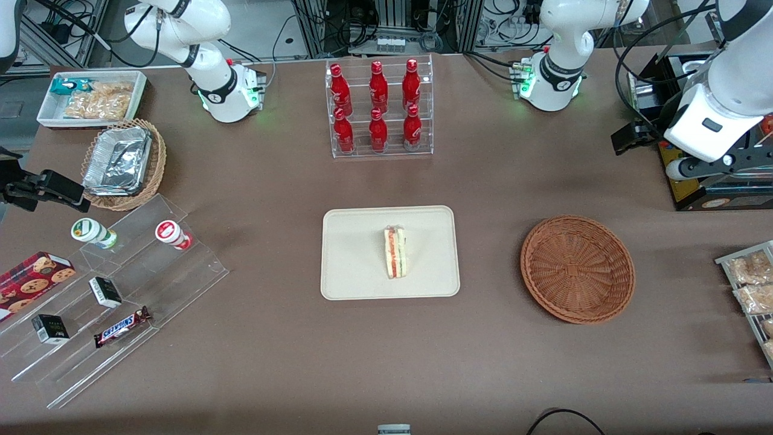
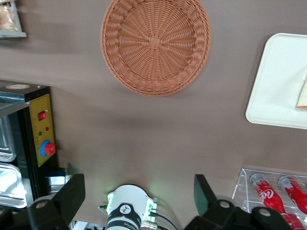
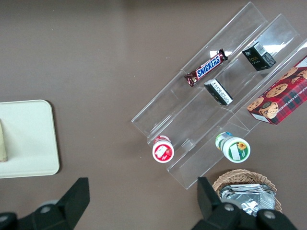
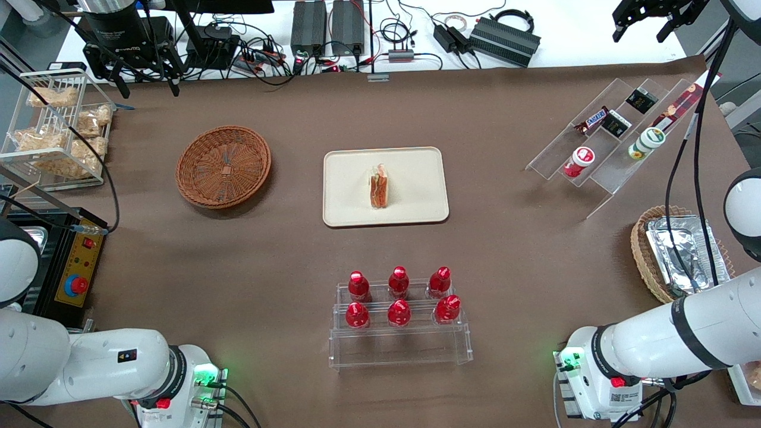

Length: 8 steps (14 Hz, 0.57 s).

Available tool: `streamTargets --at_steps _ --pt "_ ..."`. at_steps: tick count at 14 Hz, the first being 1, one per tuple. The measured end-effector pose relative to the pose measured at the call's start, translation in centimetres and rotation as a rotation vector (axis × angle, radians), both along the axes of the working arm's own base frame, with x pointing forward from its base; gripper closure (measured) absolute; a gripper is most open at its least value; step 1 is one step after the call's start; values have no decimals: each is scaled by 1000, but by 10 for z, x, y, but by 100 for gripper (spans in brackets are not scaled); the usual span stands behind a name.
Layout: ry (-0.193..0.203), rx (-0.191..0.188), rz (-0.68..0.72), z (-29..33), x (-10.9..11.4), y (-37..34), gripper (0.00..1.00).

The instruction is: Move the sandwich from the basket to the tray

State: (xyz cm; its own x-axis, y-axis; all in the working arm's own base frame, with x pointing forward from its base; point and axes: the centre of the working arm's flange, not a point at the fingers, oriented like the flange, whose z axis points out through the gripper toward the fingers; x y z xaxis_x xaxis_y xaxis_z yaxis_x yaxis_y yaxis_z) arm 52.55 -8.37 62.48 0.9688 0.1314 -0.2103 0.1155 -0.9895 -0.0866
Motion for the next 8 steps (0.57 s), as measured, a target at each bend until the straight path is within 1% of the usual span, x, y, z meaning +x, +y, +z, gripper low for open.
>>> streamTargets --at_steps 1,3,4,8 --pt "3 -1 4 -2 1 2 0" --pt "-1 22 8 -4 4 8 0" --pt "-7 24 -5 -4 5 9 0" --pt "-7 22 -39 -4 6 10 0"
